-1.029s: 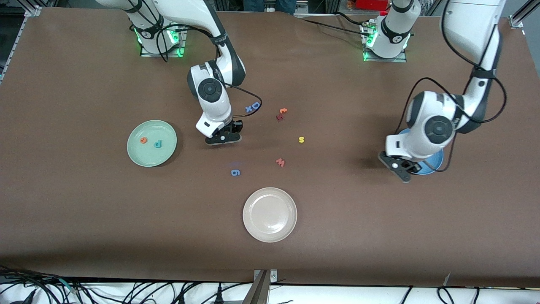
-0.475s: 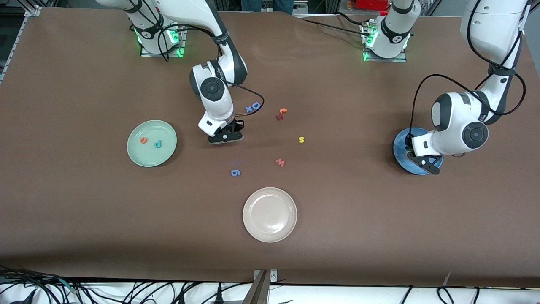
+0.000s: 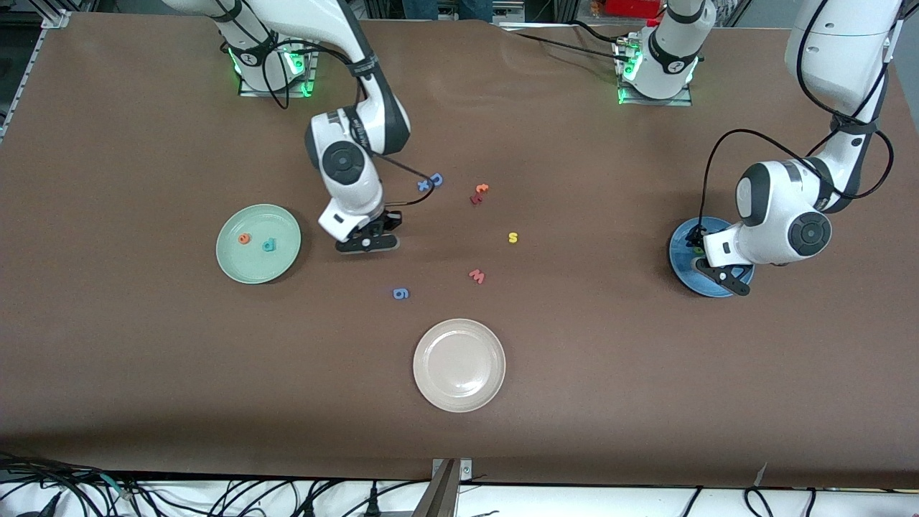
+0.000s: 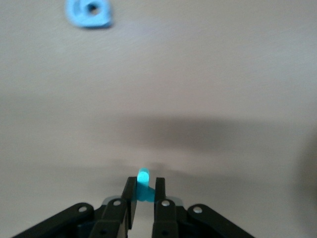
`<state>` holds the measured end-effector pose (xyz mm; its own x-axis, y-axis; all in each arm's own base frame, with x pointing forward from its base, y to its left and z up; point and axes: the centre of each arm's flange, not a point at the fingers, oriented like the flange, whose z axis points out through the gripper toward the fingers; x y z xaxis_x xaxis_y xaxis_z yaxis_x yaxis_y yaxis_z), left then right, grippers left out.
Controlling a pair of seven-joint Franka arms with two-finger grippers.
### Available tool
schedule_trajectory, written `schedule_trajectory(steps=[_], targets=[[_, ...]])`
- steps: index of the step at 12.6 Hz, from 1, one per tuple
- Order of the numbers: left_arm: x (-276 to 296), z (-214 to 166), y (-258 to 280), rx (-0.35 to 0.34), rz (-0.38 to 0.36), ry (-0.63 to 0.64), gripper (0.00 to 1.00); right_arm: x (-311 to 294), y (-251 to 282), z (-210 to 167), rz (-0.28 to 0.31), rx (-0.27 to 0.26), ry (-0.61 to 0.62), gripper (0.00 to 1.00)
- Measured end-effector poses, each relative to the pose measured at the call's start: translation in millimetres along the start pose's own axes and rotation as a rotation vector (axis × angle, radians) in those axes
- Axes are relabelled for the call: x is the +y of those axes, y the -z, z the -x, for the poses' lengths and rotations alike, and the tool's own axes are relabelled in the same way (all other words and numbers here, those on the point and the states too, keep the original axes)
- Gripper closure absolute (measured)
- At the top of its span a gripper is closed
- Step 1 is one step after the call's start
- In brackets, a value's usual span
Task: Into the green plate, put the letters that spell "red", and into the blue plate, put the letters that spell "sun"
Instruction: 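Place the teal l on the green plate while the left gripper withdraws, then reach the green n with the left gripper while the right gripper withdraws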
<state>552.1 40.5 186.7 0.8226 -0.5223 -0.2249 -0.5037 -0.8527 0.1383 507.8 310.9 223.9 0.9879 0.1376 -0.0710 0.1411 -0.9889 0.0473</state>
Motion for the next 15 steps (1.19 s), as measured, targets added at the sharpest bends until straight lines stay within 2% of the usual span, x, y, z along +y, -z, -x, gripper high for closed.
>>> schedule_trajectory(steps=[2,5,6,9,11,12,15], targets=[[28.1,-21.0,26.2,0.011,-0.008,-0.057,0.01,60.3,17.1,-12.4,0.018,-0.06,0.04,0.82],[119.7,-65.8,56.1,0.061,0.007,-0.125,0.0,147.9,35.3,-14.1,0.014,-0.156,0.068,0.82],[150.6,-77.2,58.1,0.063,0.01,-0.091,0.0,170.5,35.5,-10.2,0.009,-0.186,0.072,0.82],[228.9,-98.9,54.9,0.054,0.021,0.112,0.0,209.8,12.5,5.1,0.005,-0.252,0.089,0.82],[267.1,-105.1,51.9,0.046,0.023,0.189,0.0,227.8,-9.2,11.0,0.026,-0.296,0.103,0.82],[284.1,-107.3,49.8,0.043,0.024,0.232,0.0,233.3,-17.8,12.2,0.038,-0.313,0.108,0.78],[346.7,-119.9,43.9,0.061,0.034,0.409,0.0,236.0,-26.8,11.8,0.056,-0.329,0.117,0.45]])
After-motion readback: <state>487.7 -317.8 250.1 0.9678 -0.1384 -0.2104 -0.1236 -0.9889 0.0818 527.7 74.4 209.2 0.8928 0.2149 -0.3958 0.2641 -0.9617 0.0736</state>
